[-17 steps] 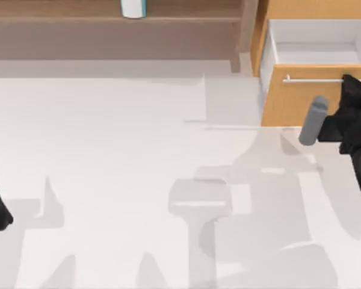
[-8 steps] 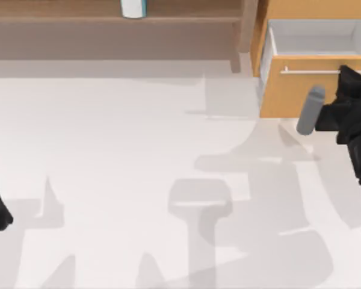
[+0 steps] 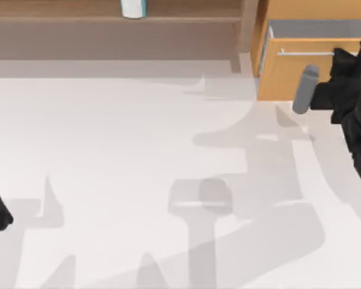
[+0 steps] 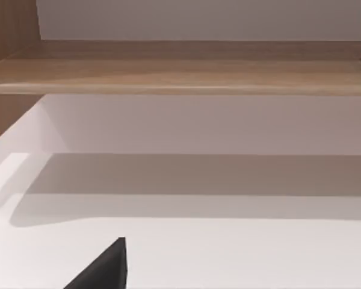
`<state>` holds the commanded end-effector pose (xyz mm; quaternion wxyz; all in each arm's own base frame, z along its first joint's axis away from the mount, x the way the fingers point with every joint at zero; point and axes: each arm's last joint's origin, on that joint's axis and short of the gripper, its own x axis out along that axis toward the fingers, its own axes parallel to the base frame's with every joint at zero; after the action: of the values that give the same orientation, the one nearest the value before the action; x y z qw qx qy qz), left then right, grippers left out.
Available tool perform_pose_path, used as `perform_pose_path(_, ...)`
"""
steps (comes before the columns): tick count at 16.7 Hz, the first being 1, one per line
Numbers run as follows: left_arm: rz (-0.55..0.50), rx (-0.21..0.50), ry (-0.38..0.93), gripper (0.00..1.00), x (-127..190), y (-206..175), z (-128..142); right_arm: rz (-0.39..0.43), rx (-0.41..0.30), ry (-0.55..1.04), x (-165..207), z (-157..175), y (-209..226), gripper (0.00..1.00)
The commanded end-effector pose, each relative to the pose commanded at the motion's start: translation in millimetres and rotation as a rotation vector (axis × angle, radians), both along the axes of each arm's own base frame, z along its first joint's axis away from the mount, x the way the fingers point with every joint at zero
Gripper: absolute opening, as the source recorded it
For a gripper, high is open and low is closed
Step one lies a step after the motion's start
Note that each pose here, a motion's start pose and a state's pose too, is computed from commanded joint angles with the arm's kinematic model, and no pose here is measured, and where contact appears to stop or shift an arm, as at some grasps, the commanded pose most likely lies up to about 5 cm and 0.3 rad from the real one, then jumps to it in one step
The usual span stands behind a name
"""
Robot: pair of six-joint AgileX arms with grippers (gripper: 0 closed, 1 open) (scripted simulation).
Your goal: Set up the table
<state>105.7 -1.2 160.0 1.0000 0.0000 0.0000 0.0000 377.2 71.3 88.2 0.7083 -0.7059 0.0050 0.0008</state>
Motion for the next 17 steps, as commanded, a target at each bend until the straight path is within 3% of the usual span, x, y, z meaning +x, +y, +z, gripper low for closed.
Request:
perform_pose_path(5,0.0,0.0,0.0,1.0,0.0,0.0,0.0,0.001,0.003,-0.003,2.1,1.1,0.8,0.0)
perform_pose_path(17,0.0,0.0,0.0,1.0,0.0,0.0,0.0,0.0,0.002,0.001,62.0,0.1,-0.3,0.0)
